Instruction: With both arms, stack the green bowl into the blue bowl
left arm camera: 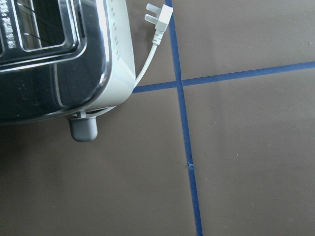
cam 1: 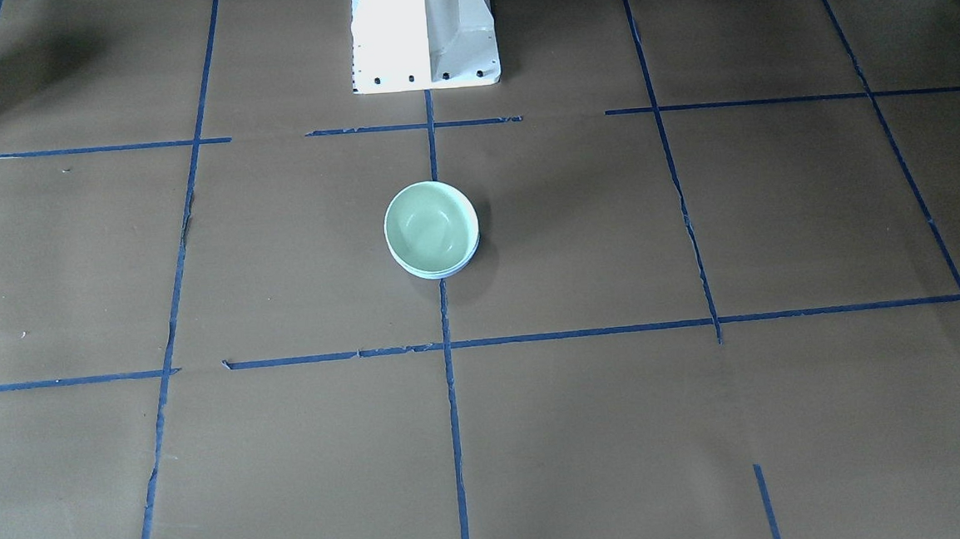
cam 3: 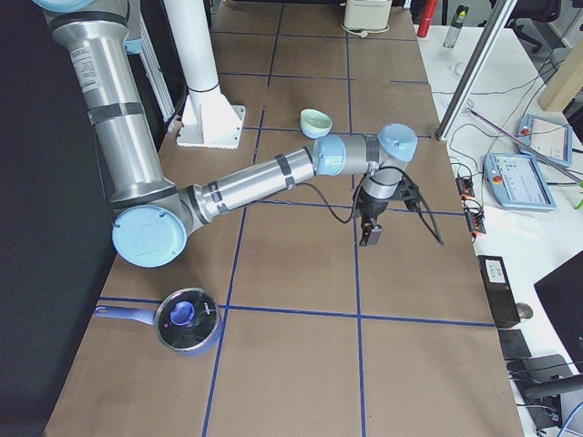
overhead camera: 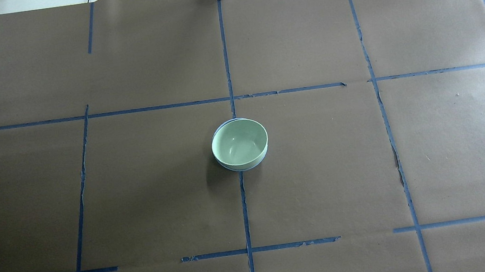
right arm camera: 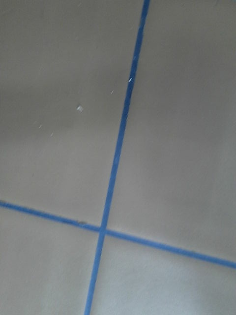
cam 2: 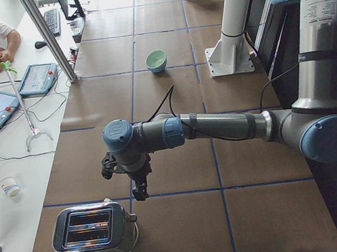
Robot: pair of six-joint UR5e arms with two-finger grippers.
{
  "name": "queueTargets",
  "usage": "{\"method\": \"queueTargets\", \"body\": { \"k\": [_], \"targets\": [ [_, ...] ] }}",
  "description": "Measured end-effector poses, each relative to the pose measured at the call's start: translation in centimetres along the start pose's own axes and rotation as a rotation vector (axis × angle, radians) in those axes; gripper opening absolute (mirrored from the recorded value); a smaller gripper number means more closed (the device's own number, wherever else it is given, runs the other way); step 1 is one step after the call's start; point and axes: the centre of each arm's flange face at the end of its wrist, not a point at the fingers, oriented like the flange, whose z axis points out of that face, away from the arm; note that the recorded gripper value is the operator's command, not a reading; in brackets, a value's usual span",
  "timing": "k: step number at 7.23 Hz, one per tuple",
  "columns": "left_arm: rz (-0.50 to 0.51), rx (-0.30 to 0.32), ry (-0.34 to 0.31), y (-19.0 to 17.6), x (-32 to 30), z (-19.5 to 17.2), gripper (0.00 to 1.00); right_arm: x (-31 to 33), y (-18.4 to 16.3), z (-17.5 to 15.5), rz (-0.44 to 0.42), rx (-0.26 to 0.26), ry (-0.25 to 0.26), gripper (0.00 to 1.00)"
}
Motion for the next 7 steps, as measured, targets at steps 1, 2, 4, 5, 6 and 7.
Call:
{"method": "queueTargets", "body": {
  "k": [1, 2, 4, 5, 6, 7],
  "targets": [
    [-0.002, -0.005, -0.009, 0.2, -0.2, 0.1, 1.0, 4.8, 3.5, 0.8, -0.023, -0.008, -0.005, 1.0],
    [-0.004, -0.01, -0.012, 0.5, -0.3, 0.4, 1.0, 8.8, 6.8, 2.2, -0.031, 0.0, -0.011, 1.0],
    [-0.001, -0.014, -0.012, 1.0, -0.3, 0.6, 1.0, 13.7, 12.8, 4.9, 0.012, 0.04, -0.031, 1.0],
    [0.001, -0.013, -0.01, 1.4, -0.3, 0.8, 1.0, 14.3, 14.1, 5.2, 0.06, 0.051, -0.04, 1.0],
    [0.007, -0.007, -0.008, 2.2, -0.4, 1.1, 1.0, 14.5, 14.6, 5.2, 0.106, 0.057, -0.044, 1.0],
    [0.015, 0.003, -0.008, 2.7, -0.2, 1.2, 1.0, 14.4, 14.6, 5.1, 0.128, 0.061, -0.046, 1.0]
  ]
}}
